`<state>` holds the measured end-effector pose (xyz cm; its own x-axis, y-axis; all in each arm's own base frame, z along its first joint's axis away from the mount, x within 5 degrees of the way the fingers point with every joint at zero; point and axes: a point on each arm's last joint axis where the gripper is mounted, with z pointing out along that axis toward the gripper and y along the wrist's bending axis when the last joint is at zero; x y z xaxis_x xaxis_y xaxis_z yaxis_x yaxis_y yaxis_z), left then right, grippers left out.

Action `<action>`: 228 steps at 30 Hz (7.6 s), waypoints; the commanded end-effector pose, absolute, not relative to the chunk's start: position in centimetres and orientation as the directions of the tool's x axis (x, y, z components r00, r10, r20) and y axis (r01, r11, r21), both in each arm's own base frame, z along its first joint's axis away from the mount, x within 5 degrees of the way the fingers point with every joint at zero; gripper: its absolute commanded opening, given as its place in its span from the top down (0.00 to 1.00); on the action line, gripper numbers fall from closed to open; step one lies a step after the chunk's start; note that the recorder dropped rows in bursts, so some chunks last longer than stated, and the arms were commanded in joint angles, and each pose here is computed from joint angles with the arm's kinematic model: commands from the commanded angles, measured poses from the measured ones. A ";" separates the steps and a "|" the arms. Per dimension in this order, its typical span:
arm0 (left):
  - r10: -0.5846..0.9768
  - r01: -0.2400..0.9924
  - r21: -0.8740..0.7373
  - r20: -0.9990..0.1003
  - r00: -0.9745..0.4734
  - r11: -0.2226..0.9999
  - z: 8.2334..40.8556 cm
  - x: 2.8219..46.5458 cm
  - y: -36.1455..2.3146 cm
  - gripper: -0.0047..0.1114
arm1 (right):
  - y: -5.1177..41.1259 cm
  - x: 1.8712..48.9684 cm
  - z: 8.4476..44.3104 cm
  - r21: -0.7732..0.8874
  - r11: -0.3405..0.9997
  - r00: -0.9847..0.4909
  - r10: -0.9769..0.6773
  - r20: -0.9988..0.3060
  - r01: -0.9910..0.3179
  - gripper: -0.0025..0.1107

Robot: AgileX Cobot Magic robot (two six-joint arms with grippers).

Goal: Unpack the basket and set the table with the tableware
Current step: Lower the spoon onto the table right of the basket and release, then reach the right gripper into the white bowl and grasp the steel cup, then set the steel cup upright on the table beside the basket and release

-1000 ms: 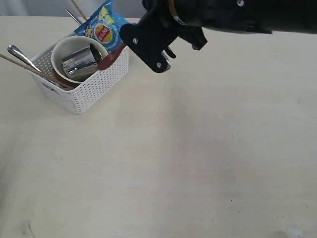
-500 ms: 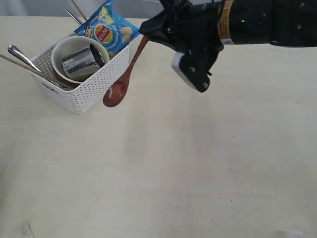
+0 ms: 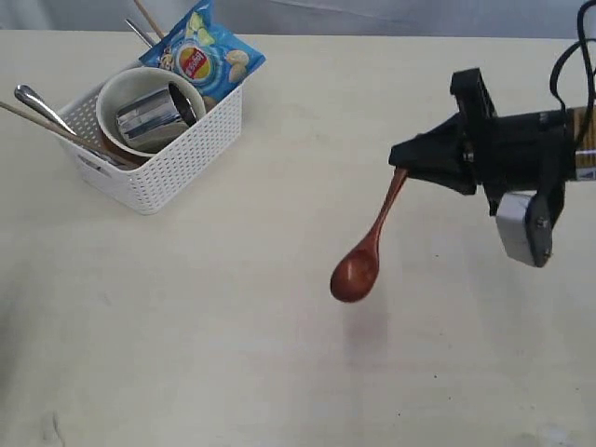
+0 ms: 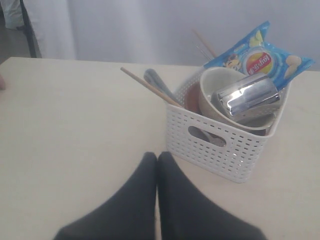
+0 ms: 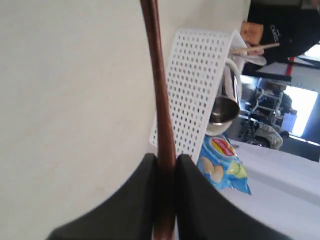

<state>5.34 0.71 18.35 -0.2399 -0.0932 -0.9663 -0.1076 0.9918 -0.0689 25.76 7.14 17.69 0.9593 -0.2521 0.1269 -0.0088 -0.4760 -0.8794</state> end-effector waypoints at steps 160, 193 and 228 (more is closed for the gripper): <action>-0.093 -0.102 -0.071 -0.967 -0.236 0.992 18.3 5.3 0.7 0.96 | 36.1 37.9 20.3 0.501 0.513 -0.716 -0.464 -0.521 -0.697 0.98; -0.093 -0.102 -0.071 -0.967 -0.236 0.992 18.3 5.3 0.7 0.96 | 37.1 30.1 22.9 -0.169 0.195 -0.163 -0.969 -0.184 -0.966 0.98; -0.093 -0.102 -0.071 -0.967 -0.236 0.992 18.3 5.3 0.7 0.96 | 35.4 29.1 19.4 -0.131 -0.186 0.188 -0.982 0.000 -0.974 0.63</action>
<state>5.34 0.71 18.35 -0.2399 -0.0932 -0.9663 -0.1076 0.9918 -0.0689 29.01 35.61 18.96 0.1839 -0.9829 -0.0099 -0.9769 -0.1816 -0.1124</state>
